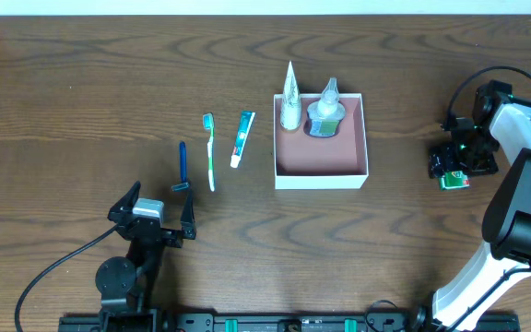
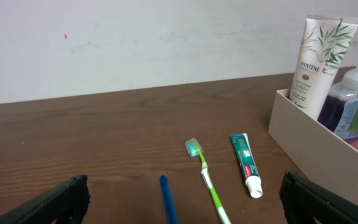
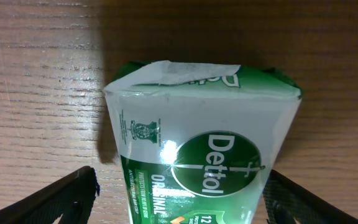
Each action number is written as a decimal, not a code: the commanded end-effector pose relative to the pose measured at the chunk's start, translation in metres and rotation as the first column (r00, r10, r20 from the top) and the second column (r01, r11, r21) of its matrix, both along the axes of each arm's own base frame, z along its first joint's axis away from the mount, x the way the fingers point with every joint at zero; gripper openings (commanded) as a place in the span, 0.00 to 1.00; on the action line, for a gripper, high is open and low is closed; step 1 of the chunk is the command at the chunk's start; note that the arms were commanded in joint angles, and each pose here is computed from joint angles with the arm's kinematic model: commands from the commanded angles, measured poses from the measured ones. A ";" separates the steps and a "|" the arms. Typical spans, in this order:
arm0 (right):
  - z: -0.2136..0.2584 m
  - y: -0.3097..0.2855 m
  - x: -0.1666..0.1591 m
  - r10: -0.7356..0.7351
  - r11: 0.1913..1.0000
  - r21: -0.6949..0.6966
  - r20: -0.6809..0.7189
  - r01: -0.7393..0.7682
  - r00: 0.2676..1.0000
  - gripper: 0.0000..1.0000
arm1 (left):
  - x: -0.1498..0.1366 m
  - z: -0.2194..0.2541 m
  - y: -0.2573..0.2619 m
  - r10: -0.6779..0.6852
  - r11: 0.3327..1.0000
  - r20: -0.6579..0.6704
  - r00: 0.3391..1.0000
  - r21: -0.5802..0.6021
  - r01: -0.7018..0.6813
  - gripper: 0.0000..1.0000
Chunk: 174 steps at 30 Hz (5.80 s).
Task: Pack container
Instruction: 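Lower the right gripper over the Dettol soap bar and grasp it, then lift the Dettol soap bar and carry it toward the box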
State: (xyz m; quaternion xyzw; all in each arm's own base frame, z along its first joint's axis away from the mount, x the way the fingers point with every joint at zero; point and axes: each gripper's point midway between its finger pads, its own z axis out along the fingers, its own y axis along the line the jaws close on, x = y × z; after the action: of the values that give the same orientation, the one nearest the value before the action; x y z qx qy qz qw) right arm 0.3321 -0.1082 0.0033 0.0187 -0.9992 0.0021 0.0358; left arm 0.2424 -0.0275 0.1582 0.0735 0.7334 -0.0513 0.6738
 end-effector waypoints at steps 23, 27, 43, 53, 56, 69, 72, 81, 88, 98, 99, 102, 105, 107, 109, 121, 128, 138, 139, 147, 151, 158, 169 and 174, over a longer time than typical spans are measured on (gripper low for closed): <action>-0.005 -0.005 -0.003 -0.017 1.000 -0.021 -0.010 0.017 1.000 0.58 | -0.001 -0.016 -0.002 -0.013 1.000 -0.043 0.999 0.006 0.013 0.98; -0.002 -0.006 0.000 -0.036 0.999 -0.023 -0.004 0.035 0.999 0.57 | -0.001 -0.016 -0.002 -0.013 1.000 -0.044 0.999 0.006 0.013 0.98; 0.057 0.019 0.035 -0.040 0.990 0.140 0.071 0.029 0.997 0.55 | -0.001 -0.016 -0.002 -0.013 1.000 -0.044 0.999 0.006 0.013 0.98; 0.116 0.046 0.060 0.027 0.985 0.163 0.142 -0.050 0.990 0.55 | -0.001 -0.016 -0.002 -0.013 1.000 -0.043 0.999 0.006 0.013 0.98; 0.139 0.064 0.070 0.060 0.976 0.195 0.190 -0.098 0.980 0.54 | -0.001 -0.016 -0.002 -0.013 1.000 -0.044 0.999 0.006 0.013 0.98; 0.233 0.141 0.092 0.217 0.933 0.187 0.389 -0.308 0.895 0.53 | -0.001 -0.016 -0.002 -0.013 1.000 -0.043 0.999 0.006 0.013 0.98; 0.238 0.145 0.094 0.237 0.934 0.157 0.403 -0.322 0.884 0.55 | -0.001 -0.016 -0.002 -0.013 1.000 -0.043 0.999 0.006 0.013 0.98; 0.213 0.110 0.094 0.240 0.967 0.003 0.310 -0.253 0.920 0.56 | -0.001 -0.016 -0.002 -0.013 1.000 -0.043 0.999 0.006 0.013 0.98; 0.162 0.089 0.088 0.142 0.988 0.023 0.221 -0.151 0.965 0.57 | -0.001 -0.016 -0.002 -0.013 1.000 -0.043 0.999 0.006 0.013 0.98; 0.068 0.087 0.065 0.071 0.996 0.054 0.105 -0.077 0.992 0.60 | -0.001 -0.016 -0.002 -0.013 1.000 -0.043 0.999 0.006 0.013 0.98; 0.061 0.087 0.063 0.059 0.996 0.056 0.101 -0.065 0.993 0.59 | -0.001 -0.016 -0.002 -0.013 1.000 -0.044 0.999 0.006 0.013 0.98; 0.045 0.091 0.058 0.058 0.996 0.063 0.094 -0.064 0.994 0.59 | -0.001 -0.016 -0.002 -0.013 1.000 -0.043 0.999 0.006 0.013 0.98; 0.033 0.096 0.055 0.064 0.996 0.063 0.092 -0.070 0.994 0.59 | -0.001 -0.016 -0.002 -0.013 1.000 -0.044 0.999 0.006 0.013 0.98; 0.027 0.100 0.053 0.073 0.995 0.063 0.091 -0.079 0.993 0.60 | -0.001 -0.016 -0.002 -0.013 1.000 -0.043 0.999 0.006 0.013 0.98; 0.022 0.104 0.052 0.084 0.994 0.063 0.092 -0.090 0.992 0.59 | -0.001 -0.016 -0.002 -0.013 1.000 -0.043 0.999 0.006 0.013 0.98; -0.001 0.115 0.048 0.084 0.994 0.062 0.109 -0.091 0.991 0.60 | -0.001 -0.016 -0.002 -0.013 1.000 -0.043 0.999 0.006 0.013 0.98; -0.004 0.115 0.048 0.085 0.994 0.061 0.115 -0.093 0.990 0.60 | -0.001 -0.016 -0.002 -0.013 1.000 -0.043 0.999 0.006 0.013 0.98; -0.004 0.115 0.051 0.085 0.994 0.060 0.127 -0.093 0.988 0.43 | -0.001 -0.016 -0.002 -0.013 1.000 -0.043 0.999 0.006 0.013 0.98; -0.004 0.115 0.051 0.085 0.994 0.059 0.127 -0.093 0.988 0.42 | -0.001 -0.016 -0.002 -0.013 1.000 -0.043 0.999 0.006 0.013 0.98; -0.004 0.115 0.054 0.085 0.994 0.058 0.134 -0.094 0.987 0.31 | -0.001 -0.016 -0.002 -0.013 1.000 -0.044 0.999 0.006 0.013 0.98; 0.002 0.115 0.060 0.085 0.994 0.058 0.153 -0.094 0.985 0.19 | -0.001 -0.016 -0.002 -0.013 1.000 -0.043 0.999 0.006 0.013 0.98; 0.034 0.115 0.075 0.086 0.994 0.054 0.180 -0.097 0.980 0.05 | -0.001 -0.016 -0.002 -0.013 1.000 -0.043 0.999 0.006 0.013 0.98; 0.105 0.115 0.093 0.086 0.994 0.051 0.216 -0.099 0.973 0.06 | -0.001 -0.016 -0.002 -0.013 1.000 -0.044 0.999 0.006 0.013 0.98; 0.150 0.115 0.094 0.093 0.993 0.047 0.237 -0.107 0.967 0.08 | -0.001 -0.016 -0.002 -0.013 1.000 -0.043 0.999 0.006 0.013 0.98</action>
State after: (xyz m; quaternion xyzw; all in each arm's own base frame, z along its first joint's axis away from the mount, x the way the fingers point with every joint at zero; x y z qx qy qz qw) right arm 0.4146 0.0028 0.1250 0.0639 -0.9964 -0.0236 -0.0505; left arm 0.2424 -0.0275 0.1582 0.0735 0.7334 -0.0513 0.6738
